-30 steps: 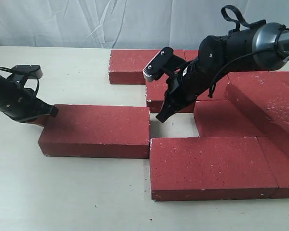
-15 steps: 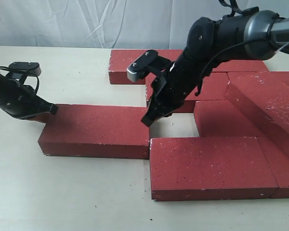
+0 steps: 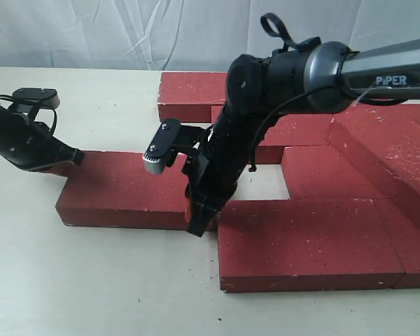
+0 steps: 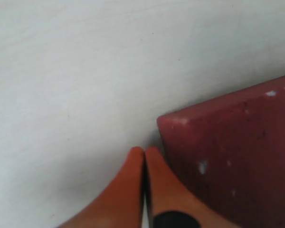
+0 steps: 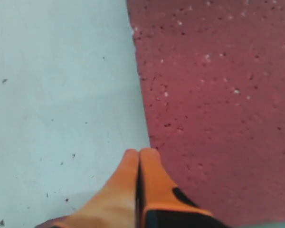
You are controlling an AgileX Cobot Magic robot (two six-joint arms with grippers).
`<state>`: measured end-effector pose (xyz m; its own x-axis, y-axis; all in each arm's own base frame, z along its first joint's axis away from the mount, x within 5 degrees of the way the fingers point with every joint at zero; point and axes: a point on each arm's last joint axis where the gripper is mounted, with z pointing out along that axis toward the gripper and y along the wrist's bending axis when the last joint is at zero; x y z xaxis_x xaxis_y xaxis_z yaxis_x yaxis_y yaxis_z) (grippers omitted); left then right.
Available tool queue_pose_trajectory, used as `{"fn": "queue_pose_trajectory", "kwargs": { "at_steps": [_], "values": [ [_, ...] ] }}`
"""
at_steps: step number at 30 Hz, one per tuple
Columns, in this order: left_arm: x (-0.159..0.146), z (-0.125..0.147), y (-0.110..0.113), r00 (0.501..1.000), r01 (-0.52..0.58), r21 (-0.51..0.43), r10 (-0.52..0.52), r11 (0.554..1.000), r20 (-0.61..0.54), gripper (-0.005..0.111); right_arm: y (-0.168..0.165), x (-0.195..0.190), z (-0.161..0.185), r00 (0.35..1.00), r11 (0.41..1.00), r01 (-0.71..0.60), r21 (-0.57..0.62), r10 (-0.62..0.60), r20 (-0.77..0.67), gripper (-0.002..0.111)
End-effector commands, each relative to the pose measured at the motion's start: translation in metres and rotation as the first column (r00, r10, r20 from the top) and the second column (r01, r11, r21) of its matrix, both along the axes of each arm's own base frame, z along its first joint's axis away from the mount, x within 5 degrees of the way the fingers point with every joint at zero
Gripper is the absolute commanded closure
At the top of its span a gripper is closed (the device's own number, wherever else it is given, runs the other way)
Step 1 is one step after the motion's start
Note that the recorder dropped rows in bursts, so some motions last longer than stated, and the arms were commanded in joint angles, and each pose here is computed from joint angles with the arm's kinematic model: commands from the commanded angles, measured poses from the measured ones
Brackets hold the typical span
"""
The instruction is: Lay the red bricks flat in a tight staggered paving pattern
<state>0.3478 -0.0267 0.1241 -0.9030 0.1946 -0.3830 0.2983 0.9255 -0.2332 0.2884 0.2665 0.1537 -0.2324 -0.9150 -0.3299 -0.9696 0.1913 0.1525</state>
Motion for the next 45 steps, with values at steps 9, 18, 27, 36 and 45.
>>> {"fn": "queue_pose_trajectory", "kwargs": {
  "at_steps": [9,18,27,36,45],
  "values": [
    [0.003,0.002,-0.002,1.000,-0.004,-0.002,0.004,1.000,0.016,0.107,0.002,0.008,-0.007,0.997,0.999,-0.028,-0.030,0.030,0.070,0.109],
    [0.004,0.007,0.001,0.999,0.024,0.017,-0.024,1.000,0.032,0.107,-0.041,0.036,0.032,0.896,0.912,0.409,0.027,-0.407,0.179,0.109],
    [-0.009,0.013,0.015,0.998,0.018,-0.007,-0.018,1.000,-0.061,0.107,-0.042,0.057,-0.005,0.869,0.903,0.426,0.050,-0.424,0.256,0.109],
    [-0.005,0.004,0.000,0.997,0.051,-0.044,-0.053,0.998,-0.047,0.107,-0.043,0.055,-0.006,0.874,0.904,0.426,0.035,-0.422,0.241,0.109],
    [-0.002,0.006,-0.007,0.998,0.054,-0.060,-0.055,0.997,-0.014,0.107,-0.042,0.051,-0.001,0.899,0.911,0.411,-0.032,-0.399,0.180,0.109]
  ]
}}
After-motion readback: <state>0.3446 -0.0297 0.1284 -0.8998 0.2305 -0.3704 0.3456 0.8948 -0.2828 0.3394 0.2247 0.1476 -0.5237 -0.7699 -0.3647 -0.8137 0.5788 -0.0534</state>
